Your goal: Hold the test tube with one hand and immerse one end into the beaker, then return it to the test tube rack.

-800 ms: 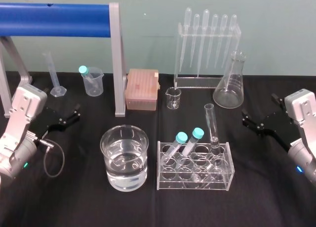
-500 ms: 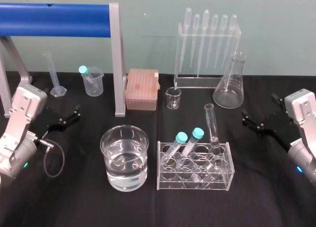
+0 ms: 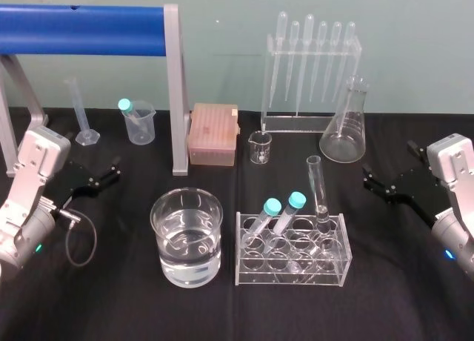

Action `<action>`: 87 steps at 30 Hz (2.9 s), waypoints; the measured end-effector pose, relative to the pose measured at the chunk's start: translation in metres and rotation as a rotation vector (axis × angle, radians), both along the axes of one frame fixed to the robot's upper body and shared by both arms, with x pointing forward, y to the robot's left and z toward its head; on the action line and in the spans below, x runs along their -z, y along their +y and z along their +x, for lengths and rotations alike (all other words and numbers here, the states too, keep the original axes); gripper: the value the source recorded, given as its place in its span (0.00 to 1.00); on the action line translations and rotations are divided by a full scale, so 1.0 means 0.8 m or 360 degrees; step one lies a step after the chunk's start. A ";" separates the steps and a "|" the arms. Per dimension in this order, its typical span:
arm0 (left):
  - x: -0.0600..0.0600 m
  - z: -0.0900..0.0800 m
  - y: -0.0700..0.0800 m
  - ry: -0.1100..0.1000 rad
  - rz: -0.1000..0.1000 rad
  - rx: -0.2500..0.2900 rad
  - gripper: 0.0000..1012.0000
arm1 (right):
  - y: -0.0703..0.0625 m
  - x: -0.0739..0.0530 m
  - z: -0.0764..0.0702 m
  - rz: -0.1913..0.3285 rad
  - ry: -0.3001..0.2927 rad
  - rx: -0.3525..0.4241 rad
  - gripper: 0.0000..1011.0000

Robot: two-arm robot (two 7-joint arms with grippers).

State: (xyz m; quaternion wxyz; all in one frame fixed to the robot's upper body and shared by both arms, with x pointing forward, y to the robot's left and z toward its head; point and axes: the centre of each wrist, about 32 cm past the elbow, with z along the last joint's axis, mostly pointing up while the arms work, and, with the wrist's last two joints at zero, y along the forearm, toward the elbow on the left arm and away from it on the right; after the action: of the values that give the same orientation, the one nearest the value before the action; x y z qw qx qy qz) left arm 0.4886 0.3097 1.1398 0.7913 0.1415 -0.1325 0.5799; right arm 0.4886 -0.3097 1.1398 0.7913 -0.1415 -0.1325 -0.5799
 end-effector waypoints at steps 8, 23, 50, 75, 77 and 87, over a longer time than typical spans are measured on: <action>0.000 0.000 0.000 0.0000 0.0000 0.0000 0.99 | 0.000 0.000 0.000 0.0000 0.0000 0.0000 0.99; 0.000 0.000 0.000 0.0000 0.0000 0.0000 0.99 | 0.000 0.000 0.000 0.0000 0.0000 0.0000 0.99; 0.000 0.000 0.000 0.0000 0.0000 0.0000 0.99 | -0.033 -0.075 -0.002 0.0634 -0.0111 -0.0344 0.99; 0.000 0.000 0.000 0.0000 0.0000 0.0000 0.99 | -0.025 -0.097 -0.001 0.0559 0.0161 -0.1046 0.99; 0.000 0.000 0.000 0.0000 0.0000 0.0000 0.99 | -0.023 -0.094 0.002 0.0529 0.0190 -0.1042 0.99; 0.000 0.000 0.000 0.0000 0.0000 0.0000 0.99 | -0.013 -0.083 0.015 0.0462 0.0276 -0.1037 0.99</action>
State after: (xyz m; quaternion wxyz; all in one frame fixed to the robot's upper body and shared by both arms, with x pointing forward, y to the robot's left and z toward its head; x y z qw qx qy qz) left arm 0.4886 0.3097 1.1398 0.7913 0.1415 -0.1325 0.5799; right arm 0.5003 -0.3197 1.2066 0.9546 -0.0268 -0.0194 -0.2961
